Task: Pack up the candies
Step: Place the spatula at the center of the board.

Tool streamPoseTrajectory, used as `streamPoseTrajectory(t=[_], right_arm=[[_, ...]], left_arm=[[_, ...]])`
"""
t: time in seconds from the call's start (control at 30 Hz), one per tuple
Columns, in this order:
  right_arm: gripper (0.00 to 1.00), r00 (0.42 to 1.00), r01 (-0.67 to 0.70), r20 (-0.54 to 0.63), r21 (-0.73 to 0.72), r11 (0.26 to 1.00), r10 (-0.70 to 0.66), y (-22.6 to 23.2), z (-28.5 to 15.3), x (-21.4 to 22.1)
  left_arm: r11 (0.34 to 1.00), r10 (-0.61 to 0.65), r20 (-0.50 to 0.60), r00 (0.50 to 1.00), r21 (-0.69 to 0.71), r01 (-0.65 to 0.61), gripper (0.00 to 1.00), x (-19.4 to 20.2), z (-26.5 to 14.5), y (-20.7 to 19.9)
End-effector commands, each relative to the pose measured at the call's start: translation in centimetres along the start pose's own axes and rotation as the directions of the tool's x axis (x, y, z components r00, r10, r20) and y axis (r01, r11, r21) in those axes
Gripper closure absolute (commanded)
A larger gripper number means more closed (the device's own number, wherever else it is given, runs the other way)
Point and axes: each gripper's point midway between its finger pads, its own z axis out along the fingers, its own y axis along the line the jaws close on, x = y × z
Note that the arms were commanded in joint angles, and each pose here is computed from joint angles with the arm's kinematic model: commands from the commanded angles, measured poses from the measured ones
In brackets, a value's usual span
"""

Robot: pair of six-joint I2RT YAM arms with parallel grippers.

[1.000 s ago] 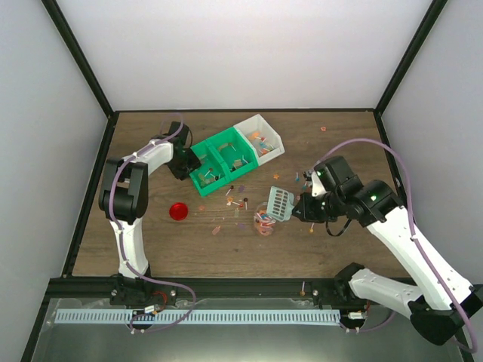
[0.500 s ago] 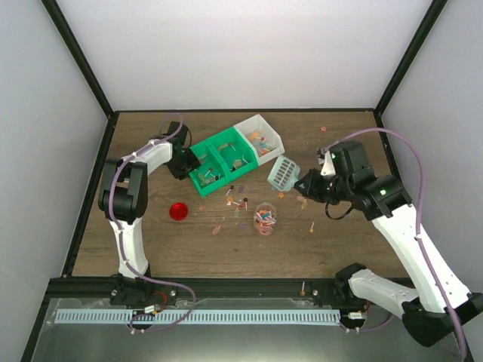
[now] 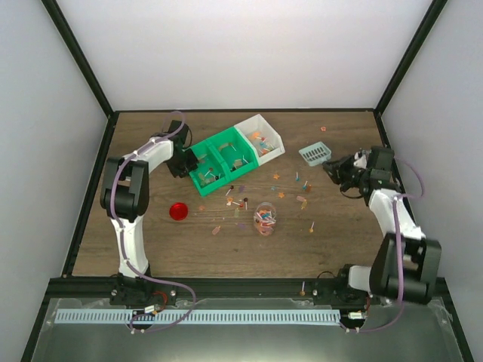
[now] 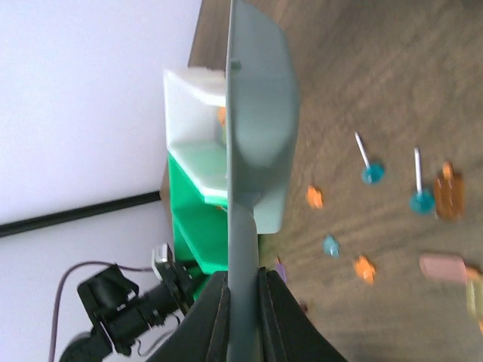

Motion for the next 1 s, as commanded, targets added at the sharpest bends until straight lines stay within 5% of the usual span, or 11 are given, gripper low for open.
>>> streamPoseTrajectory(t=[0.0,0.13,0.83,0.97], right_arm=[[0.99,0.996,0.086,0.045,-0.174,0.981,-0.080,3.2,1.8,-4.3],[0.99,0.998,0.058,0.014,-0.160,0.985,-0.057,0.5,4.7,-6.0],[0.89,0.998,0.049,-0.042,-0.172,0.984,-0.057,-4.1,8.9,-7.8],[0.71,0.995,0.095,-0.018,-0.111,0.989,-0.097,-4.2,8.6,-8.3]], left_arm=[[0.993,0.088,-0.013,0.996,-0.083,-0.089,0.75,-0.5,0.8,1.3],[0.978,0.136,-0.026,0.990,-0.153,-0.139,0.85,-0.4,1.5,2.7],[0.892,0.394,0.005,0.919,-0.246,-0.380,0.86,-5.8,3.4,1.0],[0.892,0.394,0.033,0.918,-0.253,-0.374,0.82,-6.3,2.2,0.7]])
